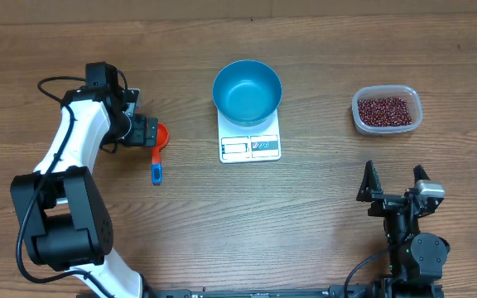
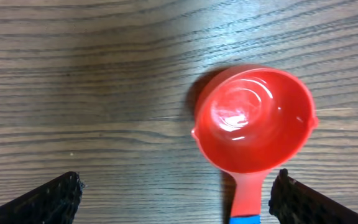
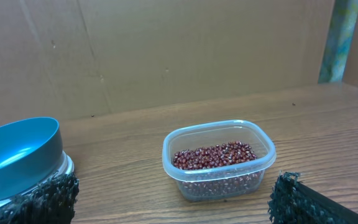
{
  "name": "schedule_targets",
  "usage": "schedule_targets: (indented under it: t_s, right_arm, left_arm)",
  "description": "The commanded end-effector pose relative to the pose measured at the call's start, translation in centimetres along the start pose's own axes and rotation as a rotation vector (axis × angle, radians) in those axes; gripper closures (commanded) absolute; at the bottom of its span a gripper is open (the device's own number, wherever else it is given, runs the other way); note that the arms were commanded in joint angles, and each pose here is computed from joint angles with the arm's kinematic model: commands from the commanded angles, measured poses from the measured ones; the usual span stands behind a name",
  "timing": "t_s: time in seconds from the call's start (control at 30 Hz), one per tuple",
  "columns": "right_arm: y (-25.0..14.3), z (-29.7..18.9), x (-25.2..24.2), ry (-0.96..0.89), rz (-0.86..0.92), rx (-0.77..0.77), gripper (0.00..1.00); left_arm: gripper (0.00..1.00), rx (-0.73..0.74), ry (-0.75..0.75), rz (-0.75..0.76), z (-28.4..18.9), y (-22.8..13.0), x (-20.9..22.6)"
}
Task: Scoop item into bowl and weigh 150g on scale
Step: 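Lower the left gripper and grasp the red scoop's rim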
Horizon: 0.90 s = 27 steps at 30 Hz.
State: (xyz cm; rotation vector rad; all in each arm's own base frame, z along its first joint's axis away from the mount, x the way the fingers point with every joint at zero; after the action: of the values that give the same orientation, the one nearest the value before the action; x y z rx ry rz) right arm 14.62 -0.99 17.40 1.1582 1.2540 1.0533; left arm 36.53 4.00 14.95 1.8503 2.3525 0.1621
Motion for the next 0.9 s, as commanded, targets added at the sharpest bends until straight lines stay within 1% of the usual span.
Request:
schedule_targets:
  t_s: [0.0,0.17,0.53,0.87]
  right_arm:
    - [-0.3,0.1,0.1,0.003,-0.003,0.002,0.00]
    - [-0.3,0.1,0.1,0.003,-0.003,0.002,0.00]
    - [-0.3,0.1,0.1,0.003,-0.003,0.002,0.00]
    - [-0.3,0.1,0.1,0.003,-0.003,0.002,0.00]
  left_arm:
    - [0.01,-0.007,0.027,0.010,0.6,0.2,0.3]
    - [0.01,-0.008,0.027,0.002,1.1,0.4,0.3]
    - [0.00,0.096,0.036,0.001,5.3,-0.1,0.4]
    - [0.00,0.076,0.019,0.003,5.5,0.2,0.2]
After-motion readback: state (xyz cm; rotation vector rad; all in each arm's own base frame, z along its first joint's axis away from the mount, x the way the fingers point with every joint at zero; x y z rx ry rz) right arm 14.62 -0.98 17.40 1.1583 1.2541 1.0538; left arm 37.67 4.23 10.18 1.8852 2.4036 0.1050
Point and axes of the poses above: each gripper's point midway between its finger pads, its own z axis out along the fingers, its own x axis along the line the jaws close on, y = z × x, the point moved 10 cm from there along -z, back along the fingers, and after that the axes turned 15 degrees about -z, right-handed, at the moved point
